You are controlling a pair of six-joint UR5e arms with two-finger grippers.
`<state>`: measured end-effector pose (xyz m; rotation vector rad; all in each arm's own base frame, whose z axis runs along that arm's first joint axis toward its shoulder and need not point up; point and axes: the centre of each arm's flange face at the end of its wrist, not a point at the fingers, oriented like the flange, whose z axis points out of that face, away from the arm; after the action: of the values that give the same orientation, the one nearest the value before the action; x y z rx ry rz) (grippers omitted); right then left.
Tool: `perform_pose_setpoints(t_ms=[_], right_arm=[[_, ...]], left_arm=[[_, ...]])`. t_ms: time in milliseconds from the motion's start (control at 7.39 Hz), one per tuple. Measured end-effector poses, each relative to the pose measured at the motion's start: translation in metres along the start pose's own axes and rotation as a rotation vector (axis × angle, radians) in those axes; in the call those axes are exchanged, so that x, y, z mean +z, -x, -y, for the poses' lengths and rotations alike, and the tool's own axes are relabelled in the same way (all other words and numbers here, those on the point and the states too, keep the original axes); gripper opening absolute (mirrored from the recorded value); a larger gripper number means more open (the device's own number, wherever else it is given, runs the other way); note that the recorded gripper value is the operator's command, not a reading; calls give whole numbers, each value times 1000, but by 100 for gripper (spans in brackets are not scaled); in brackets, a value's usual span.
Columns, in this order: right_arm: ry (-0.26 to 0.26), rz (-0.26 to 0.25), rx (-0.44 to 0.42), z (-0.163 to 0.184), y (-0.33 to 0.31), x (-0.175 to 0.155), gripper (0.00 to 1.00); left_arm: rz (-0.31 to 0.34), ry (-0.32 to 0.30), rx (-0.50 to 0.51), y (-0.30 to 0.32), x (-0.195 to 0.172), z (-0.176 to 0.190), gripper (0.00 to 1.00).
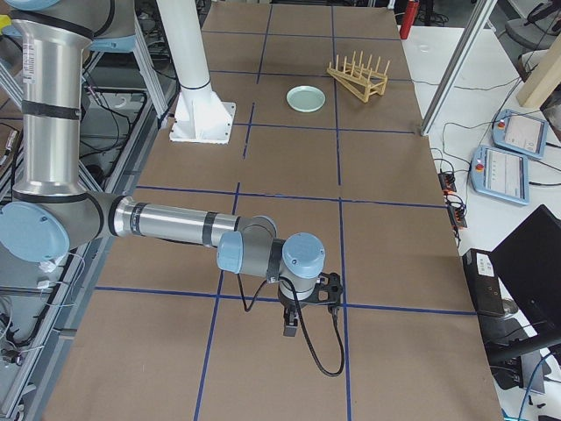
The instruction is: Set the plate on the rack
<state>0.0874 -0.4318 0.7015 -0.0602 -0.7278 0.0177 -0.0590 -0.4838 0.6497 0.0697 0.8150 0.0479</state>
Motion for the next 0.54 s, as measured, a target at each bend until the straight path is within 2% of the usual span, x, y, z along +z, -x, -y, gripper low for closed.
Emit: perform_pose_setpoints(t_ms=[271,541], right_arm=[[0,0,1,0,0,0,100],[0,0,1,0,0,0,100]], left_arm=[[0,4,-8,-2,-2,2,100],[0,-39,-31,-26,-24,20,100]])
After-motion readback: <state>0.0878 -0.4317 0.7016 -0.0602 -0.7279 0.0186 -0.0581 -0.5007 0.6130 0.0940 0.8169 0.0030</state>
